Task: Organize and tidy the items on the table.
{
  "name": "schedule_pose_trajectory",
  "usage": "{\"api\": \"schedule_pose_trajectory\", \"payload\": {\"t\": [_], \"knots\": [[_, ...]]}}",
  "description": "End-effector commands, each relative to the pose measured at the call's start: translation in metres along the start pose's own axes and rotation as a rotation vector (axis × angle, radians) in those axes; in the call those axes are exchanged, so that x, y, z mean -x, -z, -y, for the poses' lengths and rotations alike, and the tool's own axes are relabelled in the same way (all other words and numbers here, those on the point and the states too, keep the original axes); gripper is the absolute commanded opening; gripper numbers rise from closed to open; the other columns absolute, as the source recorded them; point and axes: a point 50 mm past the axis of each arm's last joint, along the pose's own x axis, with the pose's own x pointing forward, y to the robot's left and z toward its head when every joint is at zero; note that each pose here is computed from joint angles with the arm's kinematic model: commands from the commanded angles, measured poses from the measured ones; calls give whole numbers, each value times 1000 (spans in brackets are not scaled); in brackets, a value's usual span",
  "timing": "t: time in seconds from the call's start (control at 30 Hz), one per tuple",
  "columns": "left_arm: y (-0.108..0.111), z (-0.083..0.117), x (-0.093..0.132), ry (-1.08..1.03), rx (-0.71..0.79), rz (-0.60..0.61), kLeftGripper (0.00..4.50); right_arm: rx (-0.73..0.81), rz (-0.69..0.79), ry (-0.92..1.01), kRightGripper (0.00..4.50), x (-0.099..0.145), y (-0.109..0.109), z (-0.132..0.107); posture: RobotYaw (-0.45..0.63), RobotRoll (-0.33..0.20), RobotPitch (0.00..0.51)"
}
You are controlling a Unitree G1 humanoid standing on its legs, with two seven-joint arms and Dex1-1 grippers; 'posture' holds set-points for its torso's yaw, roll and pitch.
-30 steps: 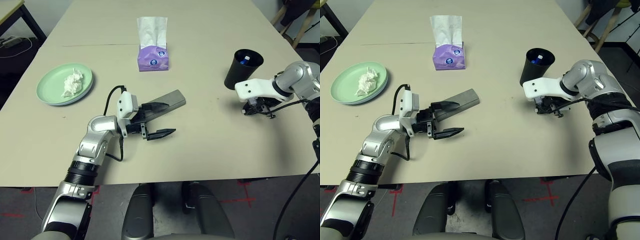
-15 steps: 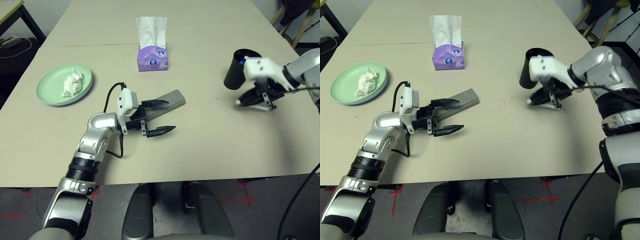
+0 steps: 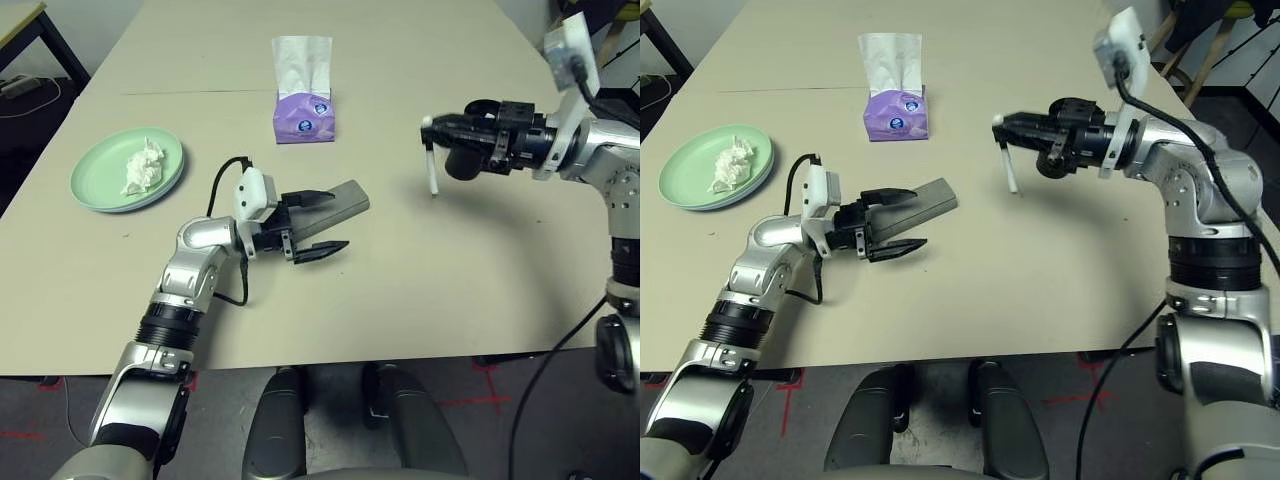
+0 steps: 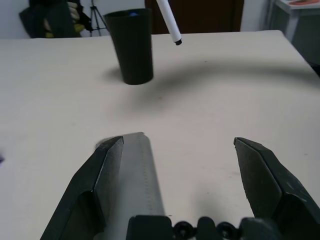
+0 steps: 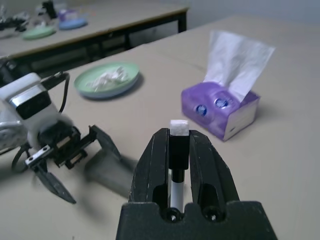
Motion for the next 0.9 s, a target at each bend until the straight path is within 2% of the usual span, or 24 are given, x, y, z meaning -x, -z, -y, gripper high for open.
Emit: {"api": "schedule_pose_trajectory", "payload": {"t": [0.03, 0.47, 0.67, 0.9], "knots": [[3, -7, 0, -67, 9, -32, 4500, 21, 115, 136, 425, 11, -11, 9, 37, 0, 137], [0, -10, 0, -72, 5, -23, 4500, 50, 422, 670, 425, 42, -19, 55, 30, 0, 136], [-1, -11, 0, -67, 4, -21, 4500, 84, 263, 791, 425, 38, 5, 61, 31, 0, 136], [-1, -10, 0, -65, 2, -18, 4500, 74, 124, 799, 425, 15, 26, 54, 36, 0, 135]]}}
